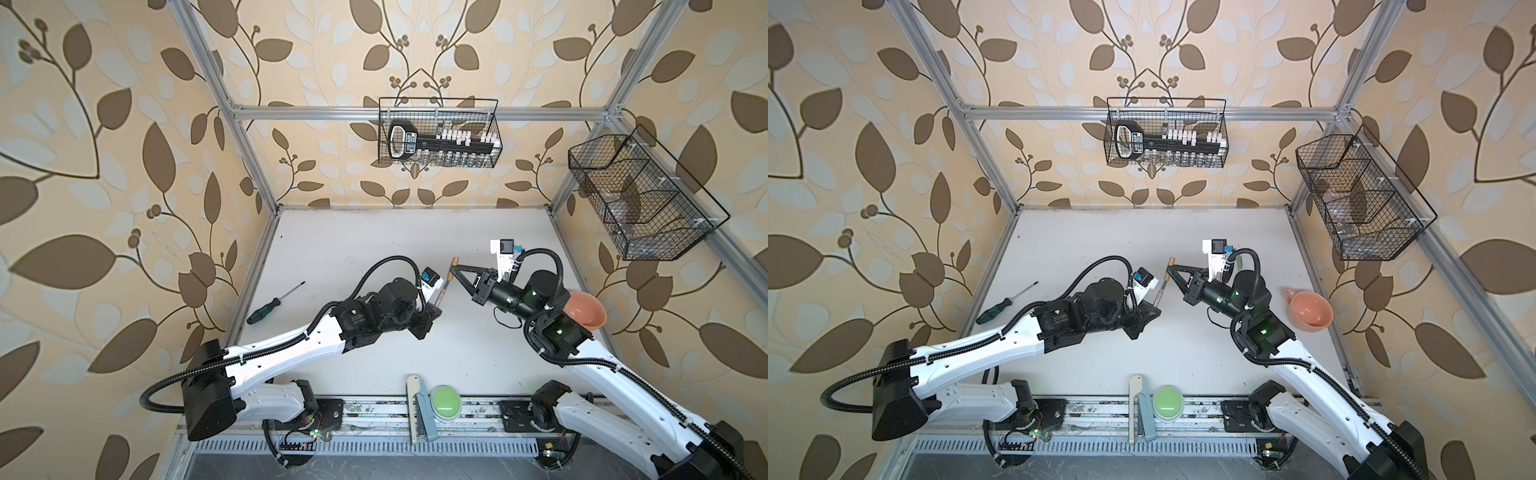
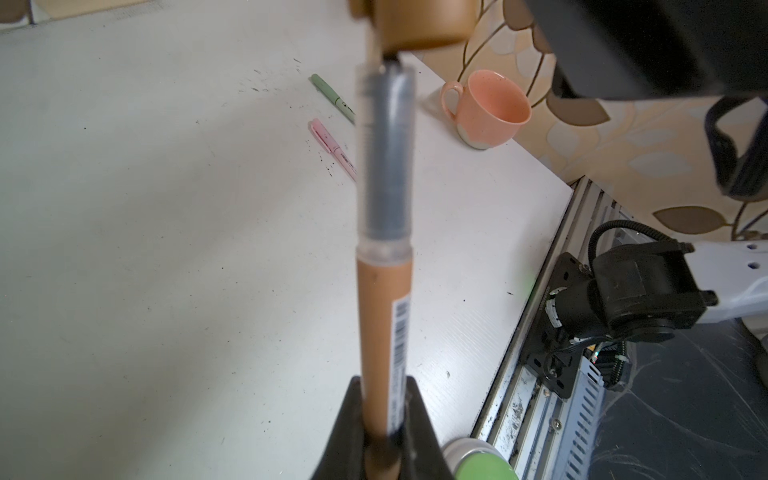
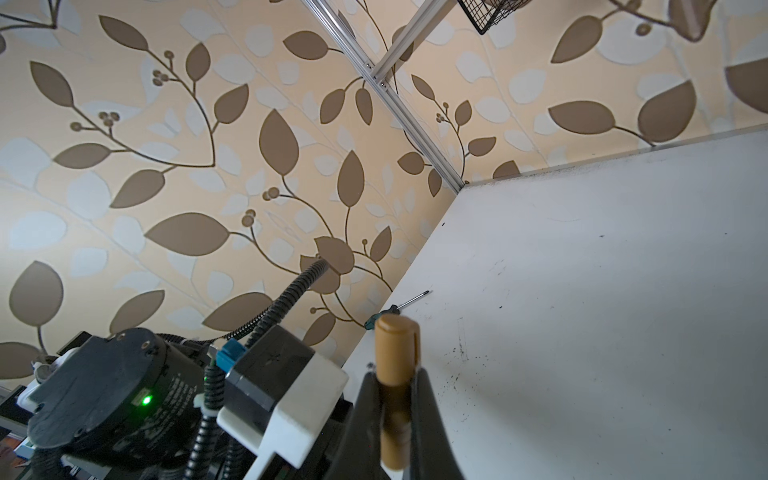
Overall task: Insert the pens into the pen caps
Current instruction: 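Push the tan cap down over the pen nib with the right gripper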
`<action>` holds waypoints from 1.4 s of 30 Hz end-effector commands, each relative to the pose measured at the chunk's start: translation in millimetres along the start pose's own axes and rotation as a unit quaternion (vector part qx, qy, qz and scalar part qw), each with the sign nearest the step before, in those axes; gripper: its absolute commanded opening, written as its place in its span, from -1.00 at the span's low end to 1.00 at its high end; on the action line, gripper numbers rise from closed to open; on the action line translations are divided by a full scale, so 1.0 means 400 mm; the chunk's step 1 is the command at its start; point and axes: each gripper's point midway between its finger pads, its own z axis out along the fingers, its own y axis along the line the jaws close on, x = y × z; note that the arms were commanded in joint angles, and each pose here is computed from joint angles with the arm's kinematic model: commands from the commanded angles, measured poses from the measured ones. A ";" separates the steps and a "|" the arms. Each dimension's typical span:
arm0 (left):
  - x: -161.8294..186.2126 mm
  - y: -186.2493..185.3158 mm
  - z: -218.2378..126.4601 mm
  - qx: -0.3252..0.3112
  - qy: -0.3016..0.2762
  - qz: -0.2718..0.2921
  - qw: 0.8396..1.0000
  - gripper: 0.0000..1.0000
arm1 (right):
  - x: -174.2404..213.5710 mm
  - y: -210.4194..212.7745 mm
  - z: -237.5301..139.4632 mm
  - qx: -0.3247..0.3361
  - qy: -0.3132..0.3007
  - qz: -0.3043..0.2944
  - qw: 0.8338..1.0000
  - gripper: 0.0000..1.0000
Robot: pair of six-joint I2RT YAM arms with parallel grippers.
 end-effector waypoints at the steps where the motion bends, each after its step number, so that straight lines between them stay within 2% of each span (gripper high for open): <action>1: -0.062 -0.030 -0.032 0.019 -0.048 0.015 0.999 -1.00 | -0.019 0.002 -0.007 0.008 -0.010 -0.005 1.000 -1.00; 10: -0.061 -0.036 -0.028 0.025 -0.045 0.023 0.998 -1.00 | -0.087 0.028 -0.015 0.017 -0.027 -0.036 0.999 -1.00; 28: -0.061 -0.035 -0.026 0.023 -0.041 0.026 0.999 -1.00 | -0.024 -0.001 0.007 0.013 -0.002 -0.010 1.000 -1.00; 34: -0.062 -0.036 -0.029 0.023 -0.040 0.027 0.999 -1.00 | -0.020 -0.016 0.003 0.026 -0.003 -0.014 1.000 -1.00; 42: -0.064 -0.033 -0.029 0.019 -0.042 0.027 0.999 -1.00 | -0.014 -0.002 -0.001 0.011 -0.003 -0.008 1.000 -1.00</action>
